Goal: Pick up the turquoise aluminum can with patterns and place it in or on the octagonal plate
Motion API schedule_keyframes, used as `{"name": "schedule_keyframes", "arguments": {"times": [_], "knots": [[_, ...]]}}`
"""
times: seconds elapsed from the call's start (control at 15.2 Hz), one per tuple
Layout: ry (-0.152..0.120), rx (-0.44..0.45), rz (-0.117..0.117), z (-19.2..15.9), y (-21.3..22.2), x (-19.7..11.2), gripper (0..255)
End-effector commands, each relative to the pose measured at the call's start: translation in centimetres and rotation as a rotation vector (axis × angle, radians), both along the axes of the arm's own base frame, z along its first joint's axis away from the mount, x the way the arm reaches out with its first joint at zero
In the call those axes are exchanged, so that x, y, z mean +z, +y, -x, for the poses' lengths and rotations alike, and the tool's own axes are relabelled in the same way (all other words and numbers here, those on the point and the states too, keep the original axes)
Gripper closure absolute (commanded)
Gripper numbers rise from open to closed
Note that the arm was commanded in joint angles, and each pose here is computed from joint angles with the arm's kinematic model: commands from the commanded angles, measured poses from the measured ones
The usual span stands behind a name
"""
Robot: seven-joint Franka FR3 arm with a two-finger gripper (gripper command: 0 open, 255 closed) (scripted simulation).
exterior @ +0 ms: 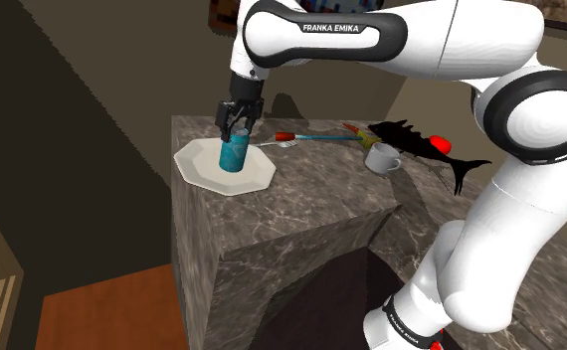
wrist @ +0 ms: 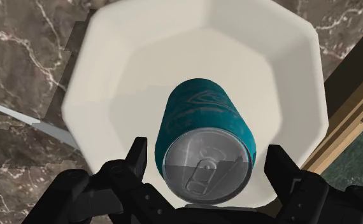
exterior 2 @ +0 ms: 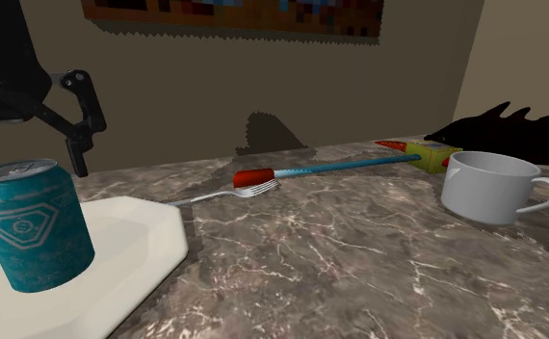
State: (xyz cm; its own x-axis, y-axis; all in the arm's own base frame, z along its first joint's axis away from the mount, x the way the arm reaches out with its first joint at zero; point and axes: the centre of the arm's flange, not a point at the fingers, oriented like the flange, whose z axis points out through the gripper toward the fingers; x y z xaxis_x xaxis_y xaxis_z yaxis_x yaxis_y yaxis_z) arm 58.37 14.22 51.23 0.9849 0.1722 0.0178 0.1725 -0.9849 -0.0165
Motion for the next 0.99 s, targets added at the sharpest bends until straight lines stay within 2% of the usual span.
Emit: {"name": "schedule_keyframes", "arguments": {"times": [0.0, 0.2, 0.46, 0.92], "knots": [[0.000, 0.000, 0.000, 0.0, 0.0, 0.0, 0], [0.000, 0.000, 0.000, 0.0, 0.0, 0.0, 0], [0.000, 0.000, 0.000, 0.1, -0.1, 5.0, 0], [0.000, 0.000, 0.000, 0.1, -0.1, 5.0, 0]]}}
